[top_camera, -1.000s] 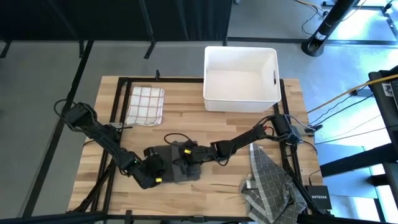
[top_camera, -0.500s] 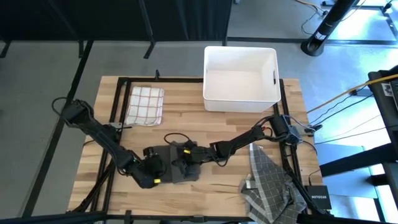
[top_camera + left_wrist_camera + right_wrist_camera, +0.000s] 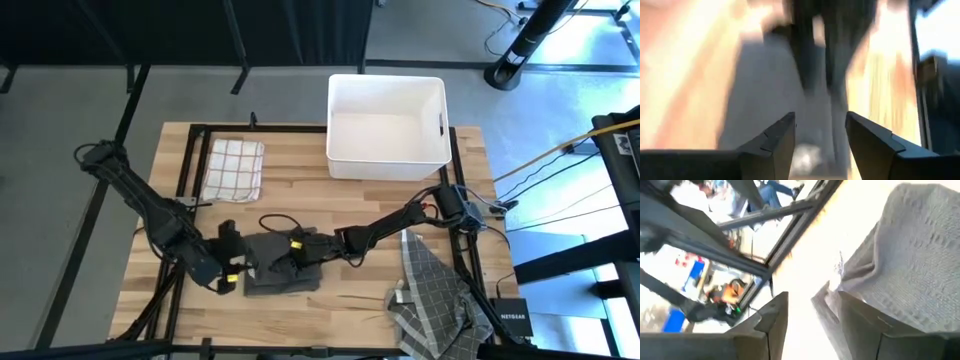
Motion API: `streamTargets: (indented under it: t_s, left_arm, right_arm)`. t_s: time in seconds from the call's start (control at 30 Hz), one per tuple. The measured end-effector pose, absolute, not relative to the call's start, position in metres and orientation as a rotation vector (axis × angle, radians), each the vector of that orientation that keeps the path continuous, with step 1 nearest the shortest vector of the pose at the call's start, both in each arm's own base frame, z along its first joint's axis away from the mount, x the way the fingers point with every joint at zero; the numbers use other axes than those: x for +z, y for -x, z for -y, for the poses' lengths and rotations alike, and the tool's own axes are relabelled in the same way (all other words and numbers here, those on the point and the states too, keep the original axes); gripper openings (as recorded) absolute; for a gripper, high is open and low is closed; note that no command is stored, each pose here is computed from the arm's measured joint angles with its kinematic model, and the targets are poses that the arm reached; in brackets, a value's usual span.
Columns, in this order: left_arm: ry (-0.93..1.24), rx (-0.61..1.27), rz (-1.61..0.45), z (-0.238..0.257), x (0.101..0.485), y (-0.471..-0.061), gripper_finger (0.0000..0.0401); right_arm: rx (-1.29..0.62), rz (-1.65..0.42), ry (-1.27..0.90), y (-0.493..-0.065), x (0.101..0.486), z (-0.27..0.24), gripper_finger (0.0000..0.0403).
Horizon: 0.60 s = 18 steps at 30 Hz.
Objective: Fold towel
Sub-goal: Fold the grey towel and put beside the white towel
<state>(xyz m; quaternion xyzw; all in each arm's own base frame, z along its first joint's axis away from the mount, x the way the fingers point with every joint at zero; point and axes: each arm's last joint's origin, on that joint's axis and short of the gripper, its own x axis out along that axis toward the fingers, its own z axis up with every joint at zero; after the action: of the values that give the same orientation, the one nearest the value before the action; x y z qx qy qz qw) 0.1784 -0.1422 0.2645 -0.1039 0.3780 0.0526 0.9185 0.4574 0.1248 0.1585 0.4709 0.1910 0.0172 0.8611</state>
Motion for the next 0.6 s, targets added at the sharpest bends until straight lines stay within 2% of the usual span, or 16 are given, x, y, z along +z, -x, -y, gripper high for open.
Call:
streamTargets:
  t_s: [0.1,0.27,0.37,0.5,0.6]
  left_arm:
    - [0.157,0.165,-0.648,0.141,0.262,-0.181,0.0166]
    - [0.116,0.192,-0.668,0.144,0.228,-0.187,0.0166]
    - [0.105,0.224,-0.700,0.144,0.203,-0.190,0.0166]
    - [0.069,0.305,-0.773,0.136,0.172,-0.194,0.0166]
    - [0.045,0.380,-0.832,0.126,0.153,-0.196,0.0166]
  right_arm:
    - [0.080,-0.434,-0.951,-0.457,0.157,-0.126,0.0168]
    - [0.178,-0.448,-0.827,-0.455,0.165,-0.127,0.0168]
    - [0.201,-0.458,-0.672,-0.450,0.176,-0.126,0.0167]
    - [0.101,-0.482,-0.411,-0.446,0.168,-0.128,0.0167]
    - [0.014,-0.495,-0.322,-0.447,0.148,-0.131,0.0167]
